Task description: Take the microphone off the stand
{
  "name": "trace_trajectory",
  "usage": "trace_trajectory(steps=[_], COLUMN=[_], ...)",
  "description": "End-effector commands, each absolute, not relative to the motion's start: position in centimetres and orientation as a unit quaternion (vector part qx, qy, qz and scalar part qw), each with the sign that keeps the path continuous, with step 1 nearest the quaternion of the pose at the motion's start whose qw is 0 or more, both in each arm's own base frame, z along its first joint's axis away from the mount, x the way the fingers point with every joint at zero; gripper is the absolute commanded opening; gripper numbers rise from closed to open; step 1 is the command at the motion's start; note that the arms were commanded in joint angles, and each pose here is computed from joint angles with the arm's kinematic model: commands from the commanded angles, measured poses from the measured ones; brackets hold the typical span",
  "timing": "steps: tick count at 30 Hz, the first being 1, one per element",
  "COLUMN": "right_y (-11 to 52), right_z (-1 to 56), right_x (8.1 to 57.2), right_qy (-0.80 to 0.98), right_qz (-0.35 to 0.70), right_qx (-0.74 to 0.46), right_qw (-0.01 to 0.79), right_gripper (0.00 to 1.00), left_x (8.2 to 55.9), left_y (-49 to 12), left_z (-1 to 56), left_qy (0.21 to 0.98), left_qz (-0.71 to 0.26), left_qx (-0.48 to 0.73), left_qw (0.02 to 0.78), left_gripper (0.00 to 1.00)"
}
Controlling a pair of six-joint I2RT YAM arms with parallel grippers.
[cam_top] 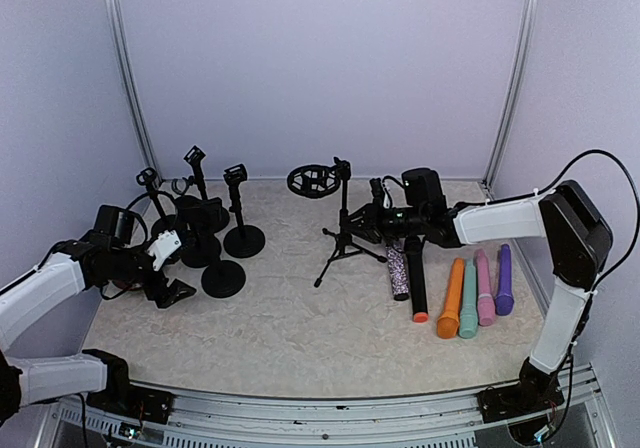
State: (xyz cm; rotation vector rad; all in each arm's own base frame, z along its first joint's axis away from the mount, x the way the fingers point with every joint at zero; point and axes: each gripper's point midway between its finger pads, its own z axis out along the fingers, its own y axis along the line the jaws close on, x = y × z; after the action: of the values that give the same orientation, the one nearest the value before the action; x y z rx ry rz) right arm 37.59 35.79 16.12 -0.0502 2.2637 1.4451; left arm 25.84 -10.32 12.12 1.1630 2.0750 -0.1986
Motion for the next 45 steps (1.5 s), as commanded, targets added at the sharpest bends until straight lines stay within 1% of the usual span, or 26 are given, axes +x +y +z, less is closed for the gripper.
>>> trace_trajectory(steps=[1, 4, 16, 22, 27, 28, 29, 31, 33, 35, 40, 42, 45], right_y=[35.8, 35.6, 34.9, 35.9, 36.2, 36.2, 36.2, 36.4, 36.4, 35.7, 34.1, 34.1, 35.0], right_z=[17.7, 17.3, 14.7, 14.3, 15.3, 15.7, 16.1, 17.3, 18.1, 18.0, 17.7, 17.6, 17.7], right_x=[38.4, 38.4, 38.4, 38.1, 38.1, 38.1, 38.0, 37.8, 37.3, 37.0, 36.1, 35.9, 36.1], right_qy=[0.82, 0.834, 0.892, 0.896, 0.886, 0.884, 0.88, 0.871, 0.866, 0.866, 0.843, 0.827, 0.813], right_qz=[0.51, 0.478, 0.286, 0.185, 0.147, 0.152, 0.159, 0.186, 0.226, 0.26, 0.406, 0.456, 0.5], right_qx=[-0.026, -0.036, -0.093, -0.144, -0.164, -0.165, -0.164, -0.158, -0.145, -0.118, -0.025, 0.006, 0.023], right_qw=[0.259, 0.274, 0.338, 0.378, 0.407, 0.411, 0.415, 0.425, 0.422, 0.41, 0.353, 0.329, 0.298], right_gripper=[0.06, 0.0, 0.0, 0.0, 0.0, 0.0, 0.02, 0.2, 0.3, 0.39, 0.51, 0.51, 0.51], left_x=[25.7, 25.7, 25.8, 25.9, 25.9, 25.9, 25.8, 25.8, 25.7, 25.6, 25.5, 25.6, 25.5], left_y=[-10.4, -10.4, -10.4, -10.4, -10.6, -10.6, -10.6, -10.7, -10.8, -11.0, -11.3, -11.3, -11.4], left_z=[12.8, 12.8, 13.1, 13.0, 13.2, 13.2, 13.2, 13.3, 13.5, 13.6, 14.1, 14.2, 14.3], left_qy=[0.802, 0.801, 0.799, 0.8, 0.801, 0.802, 0.801, 0.8, 0.799, 0.798, 0.796, 0.795, 0.795], left_qz=[-0.081, -0.081, -0.084, -0.085, -0.092, -0.092, -0.093, -0.096, -0.1, -0.105, -0.115, -0.116, -0.118], left_qx=[0.459, 0.46, 0.462, 0.464, 0.463, 0.463, 0.464, 0.465, 0.466, 0.466, 0.466, 0.467, 0.467], left_qw=[0.374, 0.375, 0.376, 0.372, 0.369, 0.368, 0.368, 0.367, 0.368, 0.368, 0.369, 0.369, 0.368], left_gripper=[0.93, 0.93, 0.93, 0.93, 0.93, 0.93, 0.93, 0.93, 0.93, 0.93, 0.93, 0.93, 0.93])
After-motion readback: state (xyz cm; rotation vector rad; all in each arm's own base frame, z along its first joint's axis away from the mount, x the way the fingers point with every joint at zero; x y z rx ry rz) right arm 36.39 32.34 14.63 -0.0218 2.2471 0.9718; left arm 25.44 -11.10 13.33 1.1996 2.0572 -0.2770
